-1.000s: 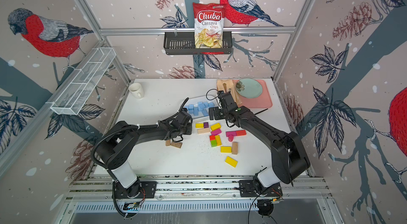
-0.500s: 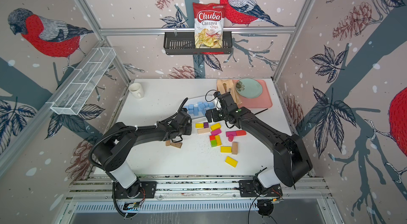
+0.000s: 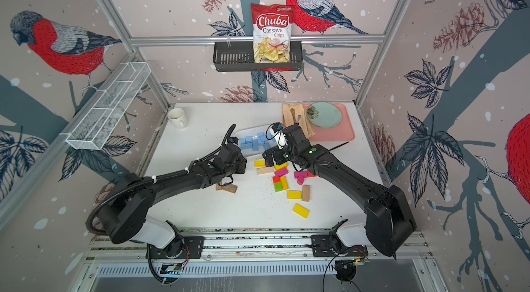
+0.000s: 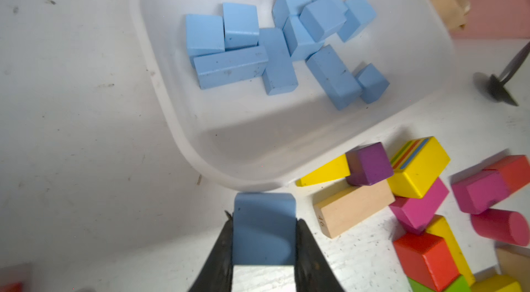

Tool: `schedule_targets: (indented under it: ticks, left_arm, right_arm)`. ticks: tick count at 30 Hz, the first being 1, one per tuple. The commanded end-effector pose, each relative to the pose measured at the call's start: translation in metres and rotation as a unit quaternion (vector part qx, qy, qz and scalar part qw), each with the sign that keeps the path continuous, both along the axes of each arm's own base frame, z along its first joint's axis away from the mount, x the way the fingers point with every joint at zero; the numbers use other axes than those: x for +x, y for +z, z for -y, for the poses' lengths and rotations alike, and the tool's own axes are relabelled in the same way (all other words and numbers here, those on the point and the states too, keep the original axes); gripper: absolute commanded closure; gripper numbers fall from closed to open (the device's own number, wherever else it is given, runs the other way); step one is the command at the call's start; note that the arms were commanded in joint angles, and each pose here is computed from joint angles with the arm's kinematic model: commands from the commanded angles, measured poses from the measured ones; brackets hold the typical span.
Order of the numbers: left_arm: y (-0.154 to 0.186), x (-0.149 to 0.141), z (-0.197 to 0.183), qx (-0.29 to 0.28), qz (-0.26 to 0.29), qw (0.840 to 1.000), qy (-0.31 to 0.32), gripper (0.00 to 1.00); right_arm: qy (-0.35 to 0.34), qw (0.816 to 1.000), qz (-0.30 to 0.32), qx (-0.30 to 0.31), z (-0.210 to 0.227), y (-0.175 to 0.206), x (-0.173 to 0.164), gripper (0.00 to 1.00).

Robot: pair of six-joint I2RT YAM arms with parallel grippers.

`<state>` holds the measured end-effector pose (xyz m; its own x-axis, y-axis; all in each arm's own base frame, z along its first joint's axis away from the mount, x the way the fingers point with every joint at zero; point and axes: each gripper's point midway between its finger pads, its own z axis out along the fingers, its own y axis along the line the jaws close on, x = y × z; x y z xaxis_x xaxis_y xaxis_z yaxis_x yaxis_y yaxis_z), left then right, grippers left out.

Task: Pick out the blue building blocks
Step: Pick up the building block from the center of the board, then place the building block in the storage box.

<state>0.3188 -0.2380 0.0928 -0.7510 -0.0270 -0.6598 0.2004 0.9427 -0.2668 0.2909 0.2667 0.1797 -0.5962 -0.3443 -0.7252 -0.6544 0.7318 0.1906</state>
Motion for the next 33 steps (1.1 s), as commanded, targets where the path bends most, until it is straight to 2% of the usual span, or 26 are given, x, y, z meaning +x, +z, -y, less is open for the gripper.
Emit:
schedule_targets:
  ticks: [1,7,11,12,13,22,33]
  left_arm:
    - [0.017,0.002,-0.002,-0.012,0.017,1.0,0.007,1.0]
    - [0.048,0.016,0.012,-0.029,0.044,0.999,-0.002,1.0]
    - [0.056,0.033,0.031,-0.032,0.049,0.998,-0.018,1.0]
    - [0.049,0.034,0.033,-0.025,0.042,0.999,-0.021,1.0]
    - [0.06,0.043,0.042,-0.031,0.052,0.998,-0.025,1.0]
    - [0.046,0.083,0.077,-0.024,0.043,0.998,-0.049,1.0]
    - [0.017,0.137,0.081,-0.018,0.025,0.999,-0.035,1.0]
  right_arm:
    - [0.034,0.999,0.032,0.018,-0.01,0.016,-0.007,0.0]
    - [0.056,0.997,0.053,0.027,-0.016,0.028,-0.018,0.01]
    - [0.054,0.996,0.06,0.031,-0.014,0.031,-0.02,0.01]
    - [0.053,0.996,0.06,0.029,-0.014,0.03,-0.02,0.01]
    - [0.052,0.997,0.059,0.027,-0.013,0.028,-0.02,0.01]
    - [0.037,0.997,0.069,0.026,-0.001,0.032,-0.025,0.01]
    - [0.023,0.997,0.071,0.019,0.006,0.027,-0.025,0.01]
